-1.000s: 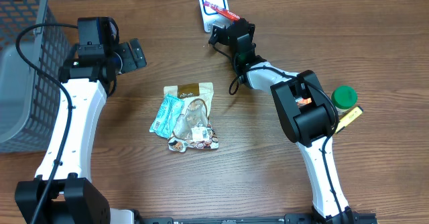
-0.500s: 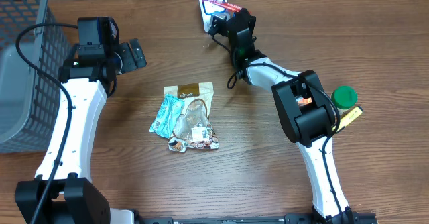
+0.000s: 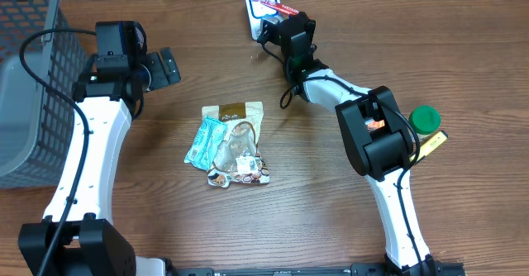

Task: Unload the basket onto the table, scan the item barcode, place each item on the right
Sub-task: 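Hold the red tube's barcode in front of the white scanner, then carry the red tube right and set it down near the orange box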

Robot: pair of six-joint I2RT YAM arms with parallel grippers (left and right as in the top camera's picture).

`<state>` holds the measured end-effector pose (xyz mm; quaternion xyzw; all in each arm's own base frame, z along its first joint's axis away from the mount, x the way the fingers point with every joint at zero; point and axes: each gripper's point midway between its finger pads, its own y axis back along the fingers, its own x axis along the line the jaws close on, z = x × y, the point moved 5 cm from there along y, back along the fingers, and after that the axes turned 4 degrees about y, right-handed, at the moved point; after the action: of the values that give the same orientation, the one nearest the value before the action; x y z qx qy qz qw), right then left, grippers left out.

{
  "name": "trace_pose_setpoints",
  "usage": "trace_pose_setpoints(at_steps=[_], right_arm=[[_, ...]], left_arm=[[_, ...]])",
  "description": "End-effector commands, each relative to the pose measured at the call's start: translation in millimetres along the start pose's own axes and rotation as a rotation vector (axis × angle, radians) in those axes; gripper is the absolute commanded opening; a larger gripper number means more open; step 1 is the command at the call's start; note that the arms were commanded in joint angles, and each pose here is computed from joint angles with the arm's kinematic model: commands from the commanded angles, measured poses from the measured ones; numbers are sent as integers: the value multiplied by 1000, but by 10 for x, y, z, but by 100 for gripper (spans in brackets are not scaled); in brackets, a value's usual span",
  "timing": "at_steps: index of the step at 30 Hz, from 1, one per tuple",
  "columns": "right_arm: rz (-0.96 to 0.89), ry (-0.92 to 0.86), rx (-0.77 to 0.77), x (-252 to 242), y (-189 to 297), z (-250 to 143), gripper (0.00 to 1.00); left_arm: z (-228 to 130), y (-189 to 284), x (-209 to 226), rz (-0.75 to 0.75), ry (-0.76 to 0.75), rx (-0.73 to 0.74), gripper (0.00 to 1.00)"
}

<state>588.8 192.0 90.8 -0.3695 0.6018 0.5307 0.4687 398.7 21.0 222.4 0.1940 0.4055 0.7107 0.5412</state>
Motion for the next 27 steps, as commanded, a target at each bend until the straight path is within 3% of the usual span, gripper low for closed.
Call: trace_pose_setpoints(at_steps=[1, 8, 17, 21, 27], right_arm=[[-19, -13, -22, -71, 10, 98, 3], [-140, -191, -22, -340, 139, 226, 3], [-93, -507, -117, -1017, 644, 392, 3], [17, -586, -92, -1238, 922, 257, 3], [356, -822, -28, -1203, 1367, -80, 3]], left_arm=[[5, -13, 20, 16, -4, -4, 100], [5, -13, 20, 16, -4, -4, 100], [5, -13, 20, 16, -4, -4, 100], [5, -13, 20, 16, -4, -4, 100], [5, -13, 20, 16, -4, -4, 100]])
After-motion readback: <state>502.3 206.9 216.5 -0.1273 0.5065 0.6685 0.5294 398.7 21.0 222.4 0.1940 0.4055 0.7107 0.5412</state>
